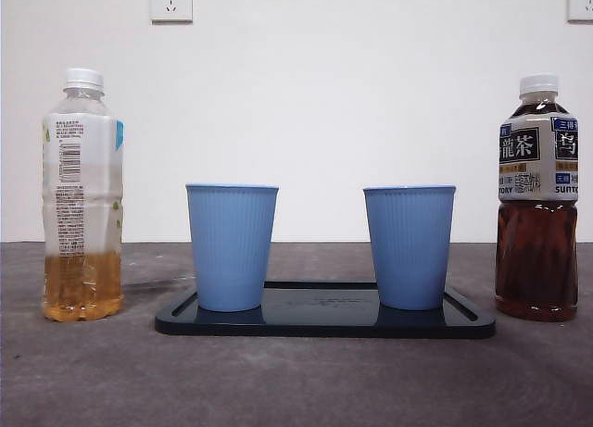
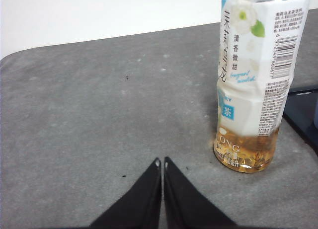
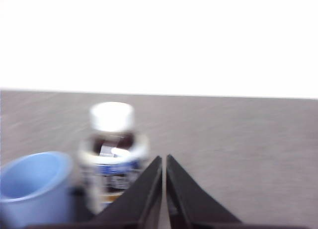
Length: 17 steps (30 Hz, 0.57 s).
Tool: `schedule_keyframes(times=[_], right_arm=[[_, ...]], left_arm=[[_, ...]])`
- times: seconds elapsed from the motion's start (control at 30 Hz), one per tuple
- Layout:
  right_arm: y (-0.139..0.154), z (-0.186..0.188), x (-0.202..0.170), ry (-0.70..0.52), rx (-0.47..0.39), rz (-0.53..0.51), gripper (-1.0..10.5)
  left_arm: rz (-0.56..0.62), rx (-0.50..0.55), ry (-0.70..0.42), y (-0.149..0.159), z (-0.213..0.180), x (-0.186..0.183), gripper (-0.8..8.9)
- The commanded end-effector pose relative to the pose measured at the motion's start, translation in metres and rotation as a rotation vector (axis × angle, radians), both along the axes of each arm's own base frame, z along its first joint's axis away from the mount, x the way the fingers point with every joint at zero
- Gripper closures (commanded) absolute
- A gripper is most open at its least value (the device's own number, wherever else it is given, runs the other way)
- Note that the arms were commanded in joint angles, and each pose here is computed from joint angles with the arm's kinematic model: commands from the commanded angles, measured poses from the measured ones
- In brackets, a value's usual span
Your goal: Pour the drink into the cup
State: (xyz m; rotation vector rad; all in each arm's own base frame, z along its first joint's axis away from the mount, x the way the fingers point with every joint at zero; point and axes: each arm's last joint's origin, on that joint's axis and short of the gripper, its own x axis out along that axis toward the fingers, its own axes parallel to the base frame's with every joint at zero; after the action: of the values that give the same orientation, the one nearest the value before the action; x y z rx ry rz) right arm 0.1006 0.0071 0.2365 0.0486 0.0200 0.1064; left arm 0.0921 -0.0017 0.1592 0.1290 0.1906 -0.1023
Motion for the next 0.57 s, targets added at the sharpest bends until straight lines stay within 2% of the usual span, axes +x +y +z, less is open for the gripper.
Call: schedule_keyframes(times=[0.03, 0.13, 0.4, 0.57], right_arm=[[-0.005, -0.011, -0.003, -0.055, -0.016, -0.045, 9.4], [-0.008, -0.026, -0.004, -0.079, -0.017, -0.077, 9.4], [-0.01, -0.064, -0.002, -0.023, -0.017, -0.096, 9.4], [-0.01, -0.074, -0.002, 0.022, -0.017, -0.097, 9.4]], left_arm=[[0.002, 0.007, 0.028, 0.0, -0.007, 0.001, 8.06], [0.002, 0.007, 0.028, 0.0, -0.007, 0.001, 8.06], [0.002, 0.007, 0.028, 0.0, -0.007, 0.001, 8.06], [0.002, 0.007, 0.028, 0.0, -0.007, 0.001, 8.06]])
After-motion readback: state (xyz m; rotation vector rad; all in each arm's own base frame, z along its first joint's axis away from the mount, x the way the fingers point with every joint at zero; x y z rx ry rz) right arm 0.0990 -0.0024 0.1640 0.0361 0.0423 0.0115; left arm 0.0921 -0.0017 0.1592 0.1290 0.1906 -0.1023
